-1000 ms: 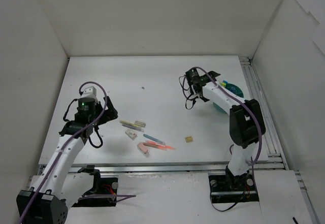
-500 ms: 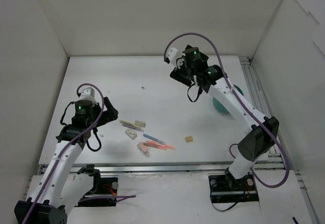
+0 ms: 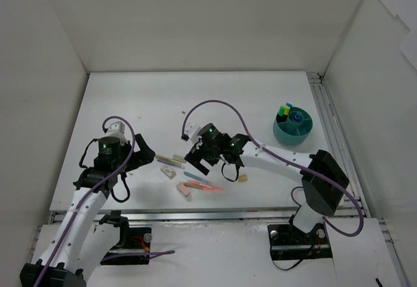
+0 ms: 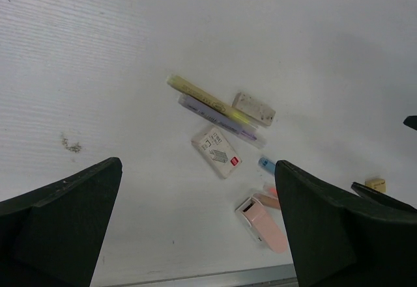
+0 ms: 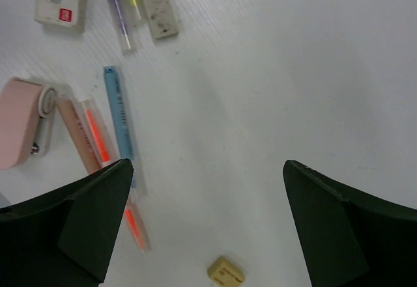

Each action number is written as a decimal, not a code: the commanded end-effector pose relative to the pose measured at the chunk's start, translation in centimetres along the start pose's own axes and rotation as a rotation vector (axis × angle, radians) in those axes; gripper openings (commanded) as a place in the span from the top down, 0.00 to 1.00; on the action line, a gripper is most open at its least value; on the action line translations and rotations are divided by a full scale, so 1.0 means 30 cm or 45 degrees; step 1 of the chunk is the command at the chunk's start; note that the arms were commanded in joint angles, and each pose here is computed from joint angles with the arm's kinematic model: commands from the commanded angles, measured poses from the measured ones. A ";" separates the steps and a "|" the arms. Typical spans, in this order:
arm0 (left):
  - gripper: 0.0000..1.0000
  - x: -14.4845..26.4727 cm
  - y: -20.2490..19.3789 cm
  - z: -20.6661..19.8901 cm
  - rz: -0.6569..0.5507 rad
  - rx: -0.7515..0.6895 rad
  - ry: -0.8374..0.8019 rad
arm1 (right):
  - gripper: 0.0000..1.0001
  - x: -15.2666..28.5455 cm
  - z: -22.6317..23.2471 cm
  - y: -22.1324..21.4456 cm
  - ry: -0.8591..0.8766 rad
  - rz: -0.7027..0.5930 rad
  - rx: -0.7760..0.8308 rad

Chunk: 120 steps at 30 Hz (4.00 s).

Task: Sort the stationery into containers
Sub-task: Pick up the pen from the center of the board, then place the pen in the storage box.

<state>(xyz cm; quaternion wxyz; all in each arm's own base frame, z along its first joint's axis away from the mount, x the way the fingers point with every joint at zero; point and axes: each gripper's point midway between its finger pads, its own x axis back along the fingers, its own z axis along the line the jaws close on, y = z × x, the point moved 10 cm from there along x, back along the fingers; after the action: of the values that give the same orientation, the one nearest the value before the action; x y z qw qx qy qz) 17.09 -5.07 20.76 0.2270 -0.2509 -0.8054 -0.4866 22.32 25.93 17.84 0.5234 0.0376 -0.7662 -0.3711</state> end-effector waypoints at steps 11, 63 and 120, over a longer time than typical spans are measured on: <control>0.00 0.015 0.003 -0.034 -0.063 -0.034 -0.146 | 0.05 -0.161 0.118 0.012 0.043 -0.124 -0.160; 0.00 -0.015 0.067 -0.055 -0.103 -0.071 -0.091 | 1.00 0.338 -0.545 0.137 -0.597 0.630 1.136; 0.00 -0.205 0.084 -0.200 0.094 0.027 0.158 | 0.02 0.449 -0.605 0.044 -0.563 0.596 0.973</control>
<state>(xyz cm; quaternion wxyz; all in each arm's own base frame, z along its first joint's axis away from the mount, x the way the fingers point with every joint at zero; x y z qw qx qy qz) 24.68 -10.11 19.59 0.3344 -0.2501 -0.7698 -0.4828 33.34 9.12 27.50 0.4236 -0.0861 -0.8774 0.2080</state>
